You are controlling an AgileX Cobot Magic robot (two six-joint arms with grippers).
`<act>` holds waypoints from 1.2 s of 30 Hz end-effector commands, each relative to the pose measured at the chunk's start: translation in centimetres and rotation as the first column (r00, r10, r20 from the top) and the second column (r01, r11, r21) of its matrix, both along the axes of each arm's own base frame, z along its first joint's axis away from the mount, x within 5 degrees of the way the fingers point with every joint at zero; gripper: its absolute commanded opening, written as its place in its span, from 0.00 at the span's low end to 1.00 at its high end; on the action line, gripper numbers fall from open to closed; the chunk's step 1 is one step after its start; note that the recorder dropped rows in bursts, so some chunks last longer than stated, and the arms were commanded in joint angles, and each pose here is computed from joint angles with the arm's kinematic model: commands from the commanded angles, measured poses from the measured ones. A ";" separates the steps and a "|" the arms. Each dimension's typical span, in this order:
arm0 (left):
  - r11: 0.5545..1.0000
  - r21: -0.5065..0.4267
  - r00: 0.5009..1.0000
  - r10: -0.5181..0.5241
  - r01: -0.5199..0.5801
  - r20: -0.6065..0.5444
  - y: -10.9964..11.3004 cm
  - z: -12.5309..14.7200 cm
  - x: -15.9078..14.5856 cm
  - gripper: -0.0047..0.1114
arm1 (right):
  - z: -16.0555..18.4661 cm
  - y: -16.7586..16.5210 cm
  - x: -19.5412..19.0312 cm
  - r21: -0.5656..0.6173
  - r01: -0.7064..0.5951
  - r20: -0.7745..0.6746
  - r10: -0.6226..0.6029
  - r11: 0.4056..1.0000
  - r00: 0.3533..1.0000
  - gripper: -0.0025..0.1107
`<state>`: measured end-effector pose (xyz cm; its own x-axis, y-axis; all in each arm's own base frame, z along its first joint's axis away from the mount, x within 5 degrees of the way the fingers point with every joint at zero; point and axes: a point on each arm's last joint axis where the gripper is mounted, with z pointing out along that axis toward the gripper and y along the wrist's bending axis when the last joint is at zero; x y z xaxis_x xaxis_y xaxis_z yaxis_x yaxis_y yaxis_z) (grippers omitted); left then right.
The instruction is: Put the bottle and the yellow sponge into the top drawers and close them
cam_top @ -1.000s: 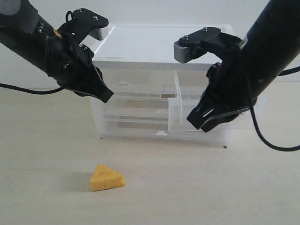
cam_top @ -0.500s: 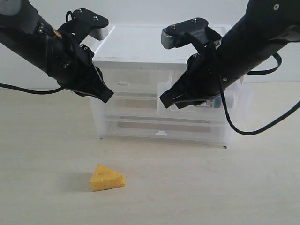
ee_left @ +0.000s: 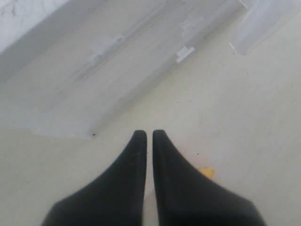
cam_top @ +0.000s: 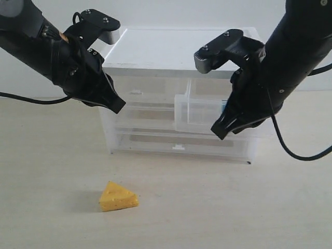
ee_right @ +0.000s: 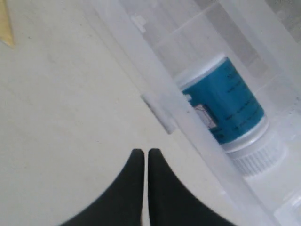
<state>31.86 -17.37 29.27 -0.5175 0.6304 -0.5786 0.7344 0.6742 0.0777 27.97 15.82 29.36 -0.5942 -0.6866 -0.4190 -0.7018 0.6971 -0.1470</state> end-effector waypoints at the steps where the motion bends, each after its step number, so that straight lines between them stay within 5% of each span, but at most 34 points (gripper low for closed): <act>1: 1.000 -0.015 1.000 0.018 -0.018 -0.005 0.1 -0.1 0.1 0.08 | -0.1 -0.5 0.6 -0.053 0.032 0.045 -0.030 0.998 0.999 0.02; 24: 1.000 -0.015 1.000 0.018 -0.018 -0.005 0.1 -0.1 0.1 0.08 | -3.0 0.5 6.1 -0.095 0.101 0.366 -0.060 0.990 0.929 0.02; 36: 1.000 -0.017 1.000 0.022 -0.022 -0.007 0.1 -0.1 0.1 0.08 | -3.2 0.1 6.0 -0.115 0.145 0.356 -0.095 0.983 0.930 0.02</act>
